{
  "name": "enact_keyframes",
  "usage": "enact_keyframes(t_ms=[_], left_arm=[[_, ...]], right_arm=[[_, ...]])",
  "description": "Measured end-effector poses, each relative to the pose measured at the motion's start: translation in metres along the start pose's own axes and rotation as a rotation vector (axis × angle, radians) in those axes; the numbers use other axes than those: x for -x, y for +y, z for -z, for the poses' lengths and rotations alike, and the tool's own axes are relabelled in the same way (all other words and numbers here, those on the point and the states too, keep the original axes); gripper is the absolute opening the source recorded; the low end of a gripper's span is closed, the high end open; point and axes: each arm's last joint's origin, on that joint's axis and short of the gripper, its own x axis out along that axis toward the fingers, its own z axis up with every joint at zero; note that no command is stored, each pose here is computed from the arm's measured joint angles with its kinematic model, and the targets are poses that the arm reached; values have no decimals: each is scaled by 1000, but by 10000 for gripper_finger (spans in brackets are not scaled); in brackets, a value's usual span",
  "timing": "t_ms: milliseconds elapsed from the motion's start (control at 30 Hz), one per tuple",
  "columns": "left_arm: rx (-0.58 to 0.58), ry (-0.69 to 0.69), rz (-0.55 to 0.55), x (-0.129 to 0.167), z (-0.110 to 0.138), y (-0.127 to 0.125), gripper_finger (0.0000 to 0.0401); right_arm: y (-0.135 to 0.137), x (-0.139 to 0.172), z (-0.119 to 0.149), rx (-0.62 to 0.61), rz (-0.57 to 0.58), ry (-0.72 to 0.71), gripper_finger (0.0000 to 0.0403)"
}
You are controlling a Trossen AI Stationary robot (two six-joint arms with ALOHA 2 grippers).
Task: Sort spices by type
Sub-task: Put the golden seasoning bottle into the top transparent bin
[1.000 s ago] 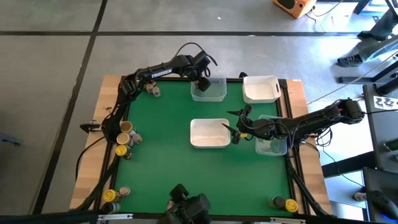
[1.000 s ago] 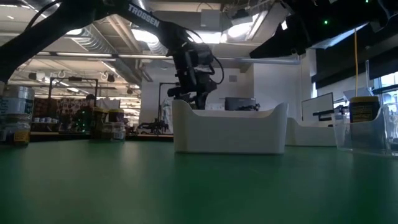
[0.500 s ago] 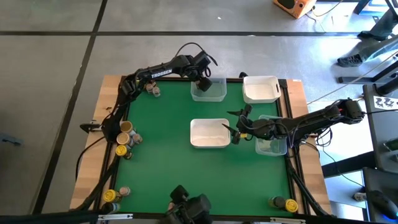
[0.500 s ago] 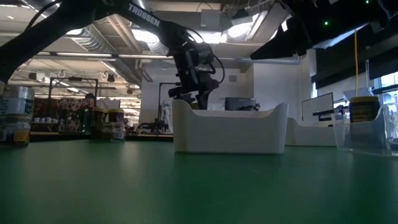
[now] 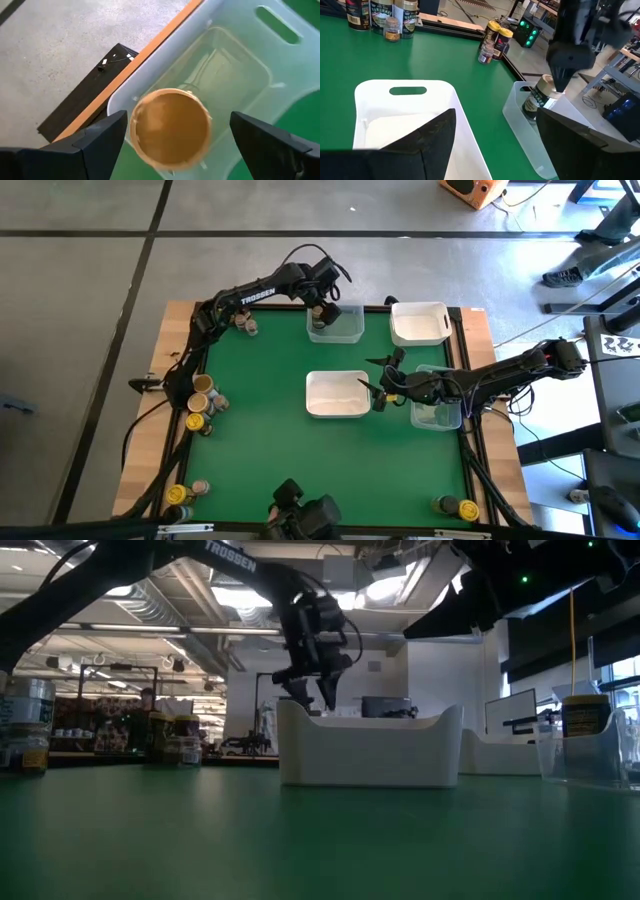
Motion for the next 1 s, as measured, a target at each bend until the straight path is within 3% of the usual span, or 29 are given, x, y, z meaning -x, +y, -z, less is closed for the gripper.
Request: enact_keyframes(t_ms=[167, 500, 667, 1000], left_arm=[[-59, 19, 7, 39, -6, -7, 349], [-167, 161, -20, 90, 19, -33, 349], [-137, 102, -108, 129, 31, -34, 349], [-120, -30, -33, 216, 68, -55, 349]], right_arm=[[0, 0, 0, -1, 1, -1, 276], [-1, 0, 0, -1, 19, 1, 276], [-1, 0, 0, -1, 20, 1, 276], [-1, 0, 0, -1, 22, 1, 276]])
